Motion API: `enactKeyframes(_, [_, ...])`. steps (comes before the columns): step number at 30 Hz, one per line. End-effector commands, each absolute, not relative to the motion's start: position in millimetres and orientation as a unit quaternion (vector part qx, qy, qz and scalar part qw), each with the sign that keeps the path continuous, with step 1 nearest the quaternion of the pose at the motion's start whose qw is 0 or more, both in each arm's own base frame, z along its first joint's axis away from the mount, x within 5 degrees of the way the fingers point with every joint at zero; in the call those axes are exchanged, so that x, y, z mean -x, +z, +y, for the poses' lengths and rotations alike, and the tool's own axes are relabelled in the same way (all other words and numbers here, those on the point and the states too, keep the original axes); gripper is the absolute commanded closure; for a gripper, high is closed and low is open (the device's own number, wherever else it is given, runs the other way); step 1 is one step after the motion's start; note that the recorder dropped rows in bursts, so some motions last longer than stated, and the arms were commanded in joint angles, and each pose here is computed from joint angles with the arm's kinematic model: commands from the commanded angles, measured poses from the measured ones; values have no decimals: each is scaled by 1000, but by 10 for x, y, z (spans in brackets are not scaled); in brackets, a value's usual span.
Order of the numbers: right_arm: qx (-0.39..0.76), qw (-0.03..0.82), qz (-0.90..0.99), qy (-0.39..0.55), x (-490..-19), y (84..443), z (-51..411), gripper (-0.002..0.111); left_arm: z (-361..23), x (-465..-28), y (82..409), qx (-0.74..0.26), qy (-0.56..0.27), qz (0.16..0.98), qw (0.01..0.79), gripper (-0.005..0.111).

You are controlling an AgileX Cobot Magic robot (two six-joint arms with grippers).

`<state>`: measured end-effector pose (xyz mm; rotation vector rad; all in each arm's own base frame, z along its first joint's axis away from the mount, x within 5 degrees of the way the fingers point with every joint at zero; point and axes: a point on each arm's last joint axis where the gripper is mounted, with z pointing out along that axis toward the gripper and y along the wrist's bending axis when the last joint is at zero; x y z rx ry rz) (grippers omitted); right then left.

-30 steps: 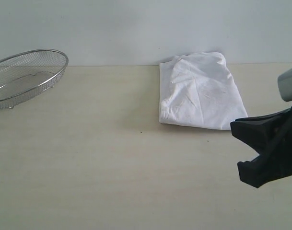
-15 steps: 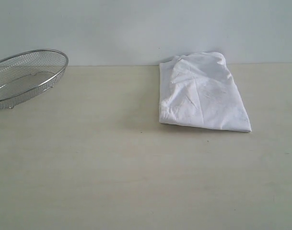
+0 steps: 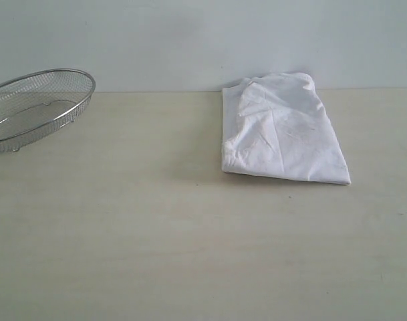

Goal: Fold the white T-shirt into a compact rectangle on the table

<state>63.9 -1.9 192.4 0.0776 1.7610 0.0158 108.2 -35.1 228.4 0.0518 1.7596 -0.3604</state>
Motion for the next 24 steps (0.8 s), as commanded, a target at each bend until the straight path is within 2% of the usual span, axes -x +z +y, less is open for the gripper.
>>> enactKeyframes(1, [-30, 616, 787, 0, -615, 1862, -20, 109, -337, -1079, 2282, -17, -155, 764, 626, 102])
enactKeyframes(24, [-8, 615, 789, -15, -537, 1831, -13, 109, -338, -1078, 2280, -17, -155, 764, 626, 102])
